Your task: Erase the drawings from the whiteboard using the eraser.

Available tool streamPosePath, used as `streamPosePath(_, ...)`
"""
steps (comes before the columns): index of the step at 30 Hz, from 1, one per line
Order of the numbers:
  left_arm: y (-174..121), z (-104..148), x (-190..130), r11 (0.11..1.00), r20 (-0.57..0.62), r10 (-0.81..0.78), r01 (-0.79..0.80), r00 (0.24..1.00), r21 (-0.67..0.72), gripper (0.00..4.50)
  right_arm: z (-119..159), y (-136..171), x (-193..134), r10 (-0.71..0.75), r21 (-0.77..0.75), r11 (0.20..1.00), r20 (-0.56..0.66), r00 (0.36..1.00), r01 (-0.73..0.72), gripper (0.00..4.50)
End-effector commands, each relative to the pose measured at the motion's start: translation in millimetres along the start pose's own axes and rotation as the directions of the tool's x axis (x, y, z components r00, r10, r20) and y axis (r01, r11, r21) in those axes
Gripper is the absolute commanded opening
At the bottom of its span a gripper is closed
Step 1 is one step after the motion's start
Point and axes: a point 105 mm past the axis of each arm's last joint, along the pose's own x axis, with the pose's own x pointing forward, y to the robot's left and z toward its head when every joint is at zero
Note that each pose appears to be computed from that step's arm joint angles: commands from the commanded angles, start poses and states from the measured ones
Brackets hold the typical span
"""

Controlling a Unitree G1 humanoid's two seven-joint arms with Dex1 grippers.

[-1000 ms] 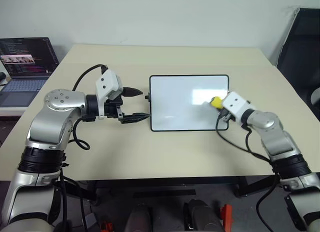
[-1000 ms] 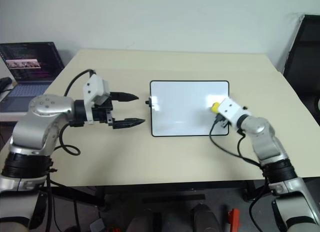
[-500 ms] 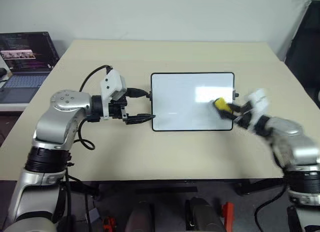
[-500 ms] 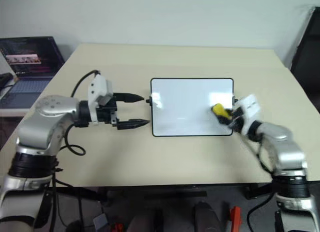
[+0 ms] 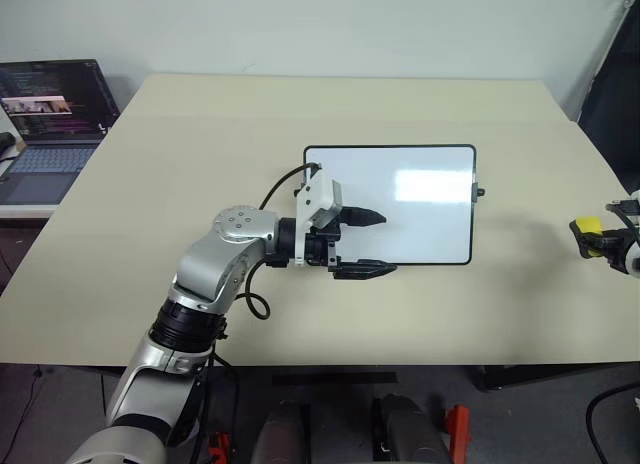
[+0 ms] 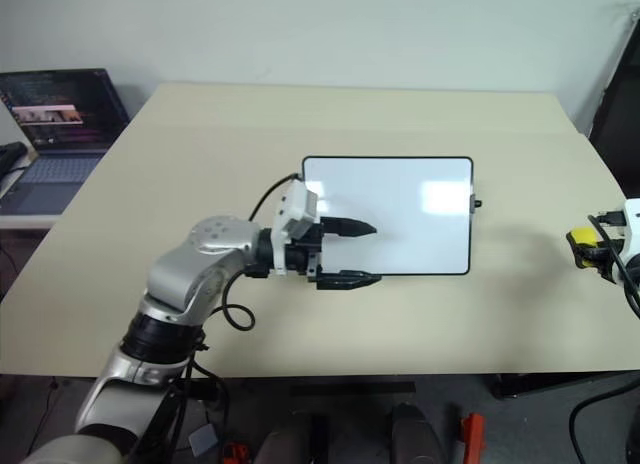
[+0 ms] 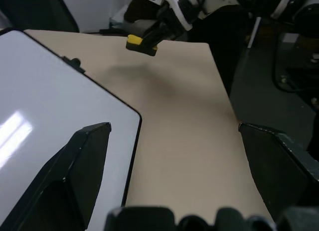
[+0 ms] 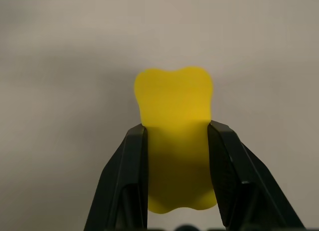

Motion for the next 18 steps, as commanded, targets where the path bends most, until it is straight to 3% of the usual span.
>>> streamPosePath(1,-3.3,16.6,0.6,0.998,0.026,-0.013,0.011,1.0,0.058,4.5,12.0,-4.8,1.7,0.014,-0.051,0.999,0.028,1.0,-0.012,1.3)
streamPosePath(18,-5.3,13.6,-7.5,0.999,0.009,0.015,-0.016,1.0,0.045,4.5,1.1,2.2,11.4,0.101,-0.033,0.994,-0.043,0.994,-0.103,1.3)
